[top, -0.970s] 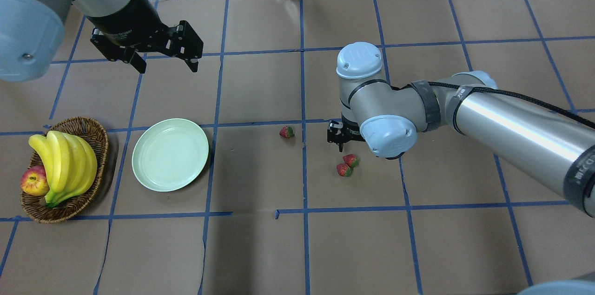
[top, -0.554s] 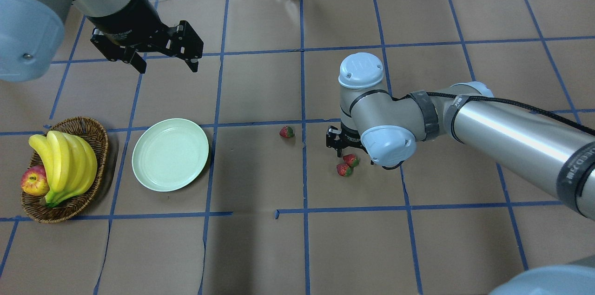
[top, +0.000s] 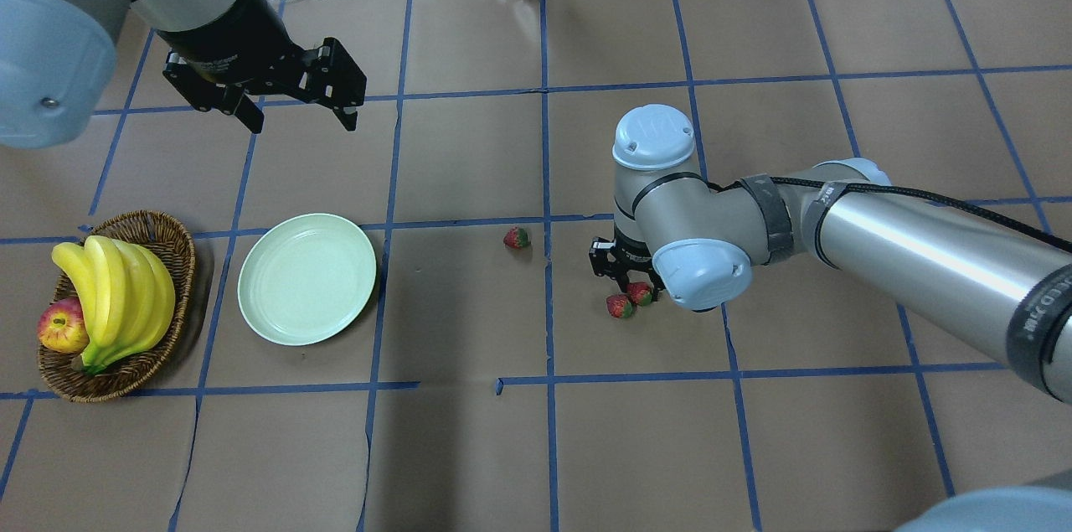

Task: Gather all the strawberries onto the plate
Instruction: 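Return the right gripper to the remaining strawberries and grasp one, then carry the strawberry toward the plate and release it beside it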

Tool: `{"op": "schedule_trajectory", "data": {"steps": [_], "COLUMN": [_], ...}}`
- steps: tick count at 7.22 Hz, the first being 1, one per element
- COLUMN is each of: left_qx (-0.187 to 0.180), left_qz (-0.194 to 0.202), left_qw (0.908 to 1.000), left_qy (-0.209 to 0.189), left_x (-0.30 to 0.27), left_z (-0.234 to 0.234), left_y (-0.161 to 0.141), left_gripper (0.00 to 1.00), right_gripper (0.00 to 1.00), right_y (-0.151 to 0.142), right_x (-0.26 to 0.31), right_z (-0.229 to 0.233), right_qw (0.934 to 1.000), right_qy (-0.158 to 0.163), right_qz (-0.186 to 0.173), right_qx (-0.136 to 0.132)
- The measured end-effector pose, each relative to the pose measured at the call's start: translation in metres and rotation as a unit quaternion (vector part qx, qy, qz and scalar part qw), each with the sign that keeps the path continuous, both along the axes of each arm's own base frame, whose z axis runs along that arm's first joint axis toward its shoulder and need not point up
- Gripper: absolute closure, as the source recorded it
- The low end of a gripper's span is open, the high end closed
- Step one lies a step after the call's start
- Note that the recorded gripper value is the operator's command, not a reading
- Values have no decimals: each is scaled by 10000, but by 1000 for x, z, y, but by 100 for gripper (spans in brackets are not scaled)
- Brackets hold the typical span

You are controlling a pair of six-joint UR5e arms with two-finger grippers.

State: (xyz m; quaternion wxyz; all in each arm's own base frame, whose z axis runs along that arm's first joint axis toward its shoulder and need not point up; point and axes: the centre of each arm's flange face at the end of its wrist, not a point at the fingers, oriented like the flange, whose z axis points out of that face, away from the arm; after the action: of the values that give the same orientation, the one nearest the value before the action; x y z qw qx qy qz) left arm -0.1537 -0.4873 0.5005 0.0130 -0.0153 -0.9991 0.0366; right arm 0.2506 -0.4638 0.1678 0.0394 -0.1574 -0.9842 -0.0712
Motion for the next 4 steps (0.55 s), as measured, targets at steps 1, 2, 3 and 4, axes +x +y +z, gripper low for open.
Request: {"op": "schedule_trajectory", "data": {"steps": [1, 2, 3, 4], "left_qx": [1, 3, 4, 4], "left_qz": [0, 0, 0, 0], "left_qw": [10000, 10000, 10000, 10000], "left_qy": [3, 4, 1, 1], "left_x": [0, 0, 0, 0], "left_z": [0, 0, 0, 0], "left_y": [0, 0, 0, 0], "left_gripper": [0, 0, 0, 0], "right_gripper": [73, 74, 74, 74], "right_y": [0, 0, -3, -13], "right_x": [0, 1, 1, 4], "right_z": [1, 2, 6, 19], "right_qw": [10000, 10000, 10000, 9998], "right_qy": [-17, -34, -53, -85], "right_qz": [-5, -10, -8, 31], "right_qx": [-3, -4, -55, -176]}}
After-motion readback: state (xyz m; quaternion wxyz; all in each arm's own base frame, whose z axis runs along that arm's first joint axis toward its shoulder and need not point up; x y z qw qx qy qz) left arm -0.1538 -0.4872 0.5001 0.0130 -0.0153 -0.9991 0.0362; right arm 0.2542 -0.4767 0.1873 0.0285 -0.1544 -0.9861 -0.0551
